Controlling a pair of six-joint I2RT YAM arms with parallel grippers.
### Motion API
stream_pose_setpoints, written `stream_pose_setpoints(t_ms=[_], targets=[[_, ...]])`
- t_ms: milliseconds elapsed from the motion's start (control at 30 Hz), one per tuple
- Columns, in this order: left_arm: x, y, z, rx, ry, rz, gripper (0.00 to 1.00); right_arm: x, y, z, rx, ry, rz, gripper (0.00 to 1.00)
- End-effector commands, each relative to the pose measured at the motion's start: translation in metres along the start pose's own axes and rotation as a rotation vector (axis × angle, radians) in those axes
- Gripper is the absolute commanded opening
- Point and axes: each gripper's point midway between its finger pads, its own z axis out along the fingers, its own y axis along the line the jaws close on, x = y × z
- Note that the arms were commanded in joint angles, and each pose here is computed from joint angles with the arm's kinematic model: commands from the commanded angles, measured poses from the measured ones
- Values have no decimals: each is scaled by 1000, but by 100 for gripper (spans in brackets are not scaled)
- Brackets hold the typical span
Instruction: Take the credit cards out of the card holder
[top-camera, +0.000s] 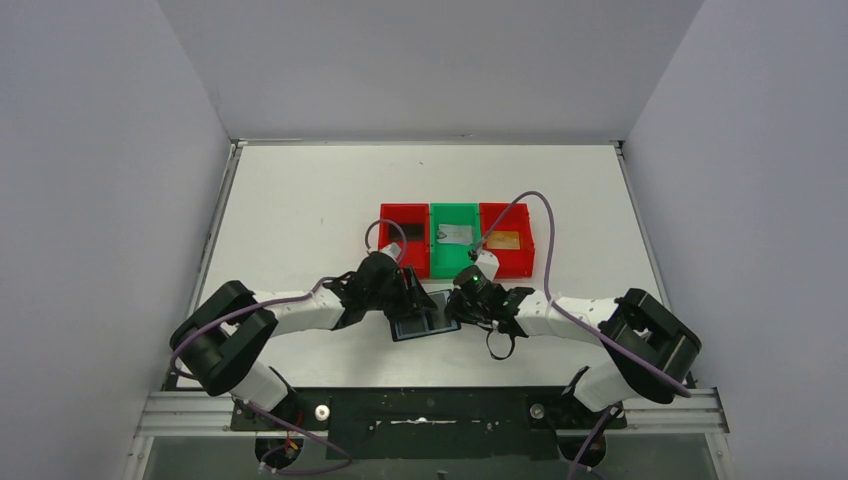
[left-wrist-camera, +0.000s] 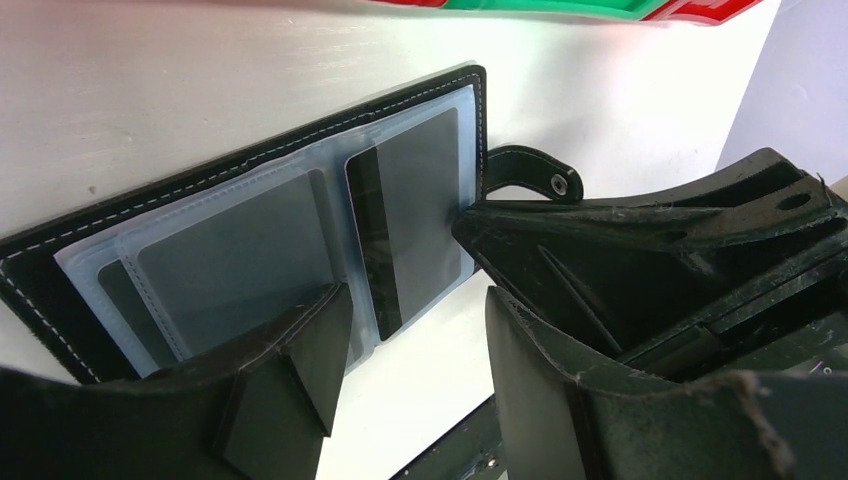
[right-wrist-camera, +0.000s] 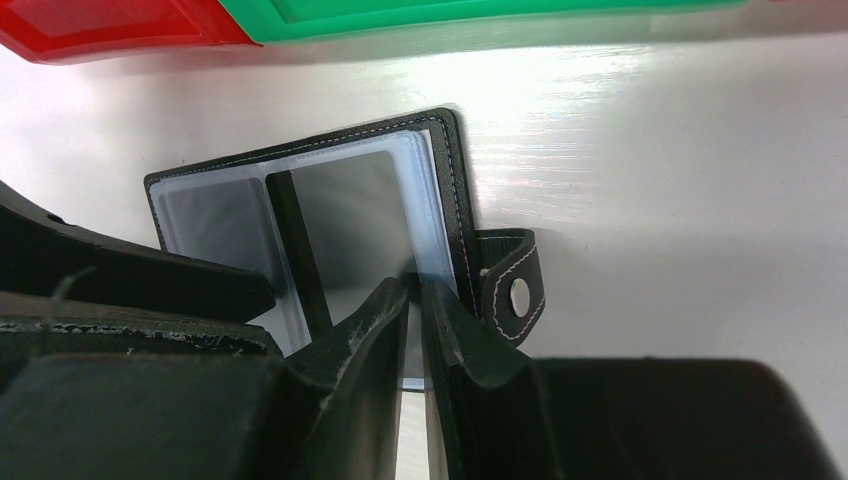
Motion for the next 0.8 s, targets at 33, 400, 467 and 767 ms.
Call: stream_pose_setpoints(t_ms=[33,400,467,767], targets=[[-10,-18,4,27,-29,9,51,9,-20,6,73,24,27,14],[-9,-20,19,-35,-22,33,50,9,-25,7,71,33,52,14],[-9,-14,18,-65,-29,30,50,9,-25,7,70,31,53,14],[-15,5,3,-156,-100,5,51,9,-30,6,80,34,65,13]])
